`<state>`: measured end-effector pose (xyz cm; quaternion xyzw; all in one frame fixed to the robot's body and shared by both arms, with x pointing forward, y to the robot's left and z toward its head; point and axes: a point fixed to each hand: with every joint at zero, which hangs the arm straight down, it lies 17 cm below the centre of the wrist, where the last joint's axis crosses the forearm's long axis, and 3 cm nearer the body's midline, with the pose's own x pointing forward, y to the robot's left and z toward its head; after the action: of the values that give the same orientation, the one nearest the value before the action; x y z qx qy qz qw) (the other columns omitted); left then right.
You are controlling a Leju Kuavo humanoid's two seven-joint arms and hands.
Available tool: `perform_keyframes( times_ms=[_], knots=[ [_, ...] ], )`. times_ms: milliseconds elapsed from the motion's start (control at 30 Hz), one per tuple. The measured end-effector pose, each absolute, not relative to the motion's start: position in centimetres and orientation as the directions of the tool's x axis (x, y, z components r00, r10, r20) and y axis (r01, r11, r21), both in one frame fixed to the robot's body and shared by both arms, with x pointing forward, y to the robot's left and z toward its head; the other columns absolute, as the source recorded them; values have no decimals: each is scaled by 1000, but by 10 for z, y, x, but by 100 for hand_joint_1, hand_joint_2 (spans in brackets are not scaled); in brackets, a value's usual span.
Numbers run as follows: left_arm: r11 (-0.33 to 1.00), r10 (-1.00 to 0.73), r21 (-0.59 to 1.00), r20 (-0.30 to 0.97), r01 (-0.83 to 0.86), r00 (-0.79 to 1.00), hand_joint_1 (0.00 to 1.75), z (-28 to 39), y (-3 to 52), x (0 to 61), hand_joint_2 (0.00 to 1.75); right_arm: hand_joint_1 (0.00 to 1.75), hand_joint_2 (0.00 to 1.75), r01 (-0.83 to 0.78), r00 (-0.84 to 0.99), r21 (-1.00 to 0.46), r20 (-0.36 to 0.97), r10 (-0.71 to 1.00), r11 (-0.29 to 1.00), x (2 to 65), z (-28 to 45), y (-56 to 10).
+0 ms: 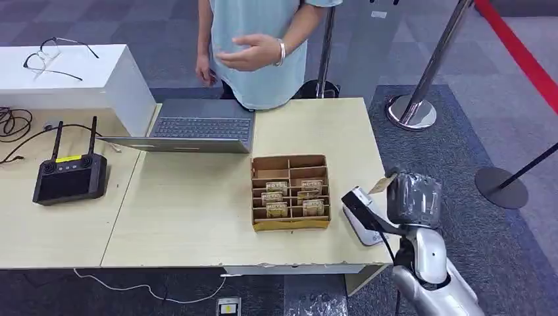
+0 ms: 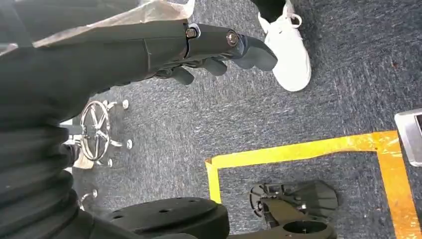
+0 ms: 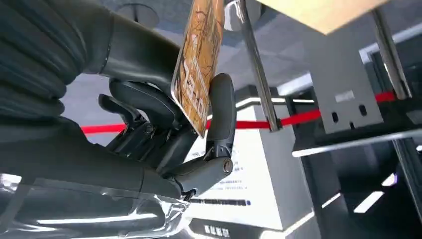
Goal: Pass the card to the sensor for recognition and then transmit it.
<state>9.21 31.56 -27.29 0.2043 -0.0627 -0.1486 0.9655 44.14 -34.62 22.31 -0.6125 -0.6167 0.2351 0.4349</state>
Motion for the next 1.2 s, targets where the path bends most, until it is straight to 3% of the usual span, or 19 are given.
perform_keyframes(
  times_ms=[1200],
  knots=[
    [858,-364,414,75,303,928,0,-273,309,97,175,175,175,647,7,-748,199,980,147,480,335,-307]
  ],
)
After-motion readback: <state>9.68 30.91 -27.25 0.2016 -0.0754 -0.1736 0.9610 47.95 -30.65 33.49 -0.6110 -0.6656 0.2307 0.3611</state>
